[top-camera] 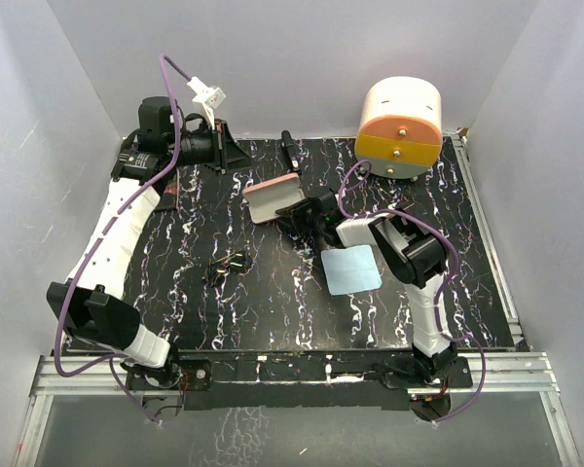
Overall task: Organize the sunglasses
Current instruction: Place the sunglasses case at the center of the board.
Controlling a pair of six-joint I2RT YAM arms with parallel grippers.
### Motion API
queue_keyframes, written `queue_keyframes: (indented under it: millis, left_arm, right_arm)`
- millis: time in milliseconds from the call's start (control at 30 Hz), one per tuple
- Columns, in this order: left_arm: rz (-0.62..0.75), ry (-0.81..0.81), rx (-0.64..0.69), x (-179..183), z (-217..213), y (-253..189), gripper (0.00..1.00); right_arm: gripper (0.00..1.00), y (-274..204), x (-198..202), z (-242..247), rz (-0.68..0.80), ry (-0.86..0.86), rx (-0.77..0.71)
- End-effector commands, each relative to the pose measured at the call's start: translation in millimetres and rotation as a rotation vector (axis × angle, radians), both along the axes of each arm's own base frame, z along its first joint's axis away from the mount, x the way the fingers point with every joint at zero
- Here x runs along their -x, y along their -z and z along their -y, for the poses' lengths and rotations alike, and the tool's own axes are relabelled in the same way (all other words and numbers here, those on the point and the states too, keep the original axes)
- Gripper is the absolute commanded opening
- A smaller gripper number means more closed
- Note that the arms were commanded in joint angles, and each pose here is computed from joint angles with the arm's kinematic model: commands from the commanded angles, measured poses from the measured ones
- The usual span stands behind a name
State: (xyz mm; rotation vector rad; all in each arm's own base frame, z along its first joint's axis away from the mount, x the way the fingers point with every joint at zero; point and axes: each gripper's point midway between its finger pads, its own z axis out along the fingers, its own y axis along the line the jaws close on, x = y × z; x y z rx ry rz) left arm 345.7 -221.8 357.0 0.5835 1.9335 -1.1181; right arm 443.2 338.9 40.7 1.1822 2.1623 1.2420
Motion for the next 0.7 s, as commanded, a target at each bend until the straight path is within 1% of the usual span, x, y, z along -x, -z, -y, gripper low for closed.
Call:
queue_keyframes:
  millis: [0, 100, 433, 467, 500, 567, 600, 667]
  left_arm:
    - [0.075, -0.003, 0.021, 15, -3, -31, 0.00]
    - [0.077, -0.004, 0.021, 16, -4, -32, 0.00]
    - [0.088, -0.002, 0.018, 18, -5, -35, 0.00]
    - [0.086, -0.003, 0.017, 19, -5, -34, 0.00]
    - [0.088, -0.003, 0.015, 19, -5, -35, 0.00]
    - [0.093, -0.004, 0.012, 19, -6, -35, 0.00]
    - [0.095, -0.004, 0.010, 19, -6, -36, 0.00]
    - [0.105, -0.005, 0.004, 20, -7, -38, 0.00]
  right_arm:
    - [0.39, -45, -12, -3, 0.119, 0.001, -0.026]
    - [0.42, -47, -12, -3, 0.123, 0.002, -0.025]
    - [0.42, -42, -8, 0, 0.100, 0.000, -0.007]
    - [0.40, -43, -7, -1, 0.106, -0.004, -0.011]
    - [0.36, -47, -6, -1, 0.121, -0.013, -0.021]
    - [0.17, -58, -5, -4, 0.159, -0.037, -0.034]
    - [0.09, -67, -4, -5, 0.182, -0.051, -0.036]
    - [0.08, -90, 0, -6, 0.240, -0.087, -0.025]
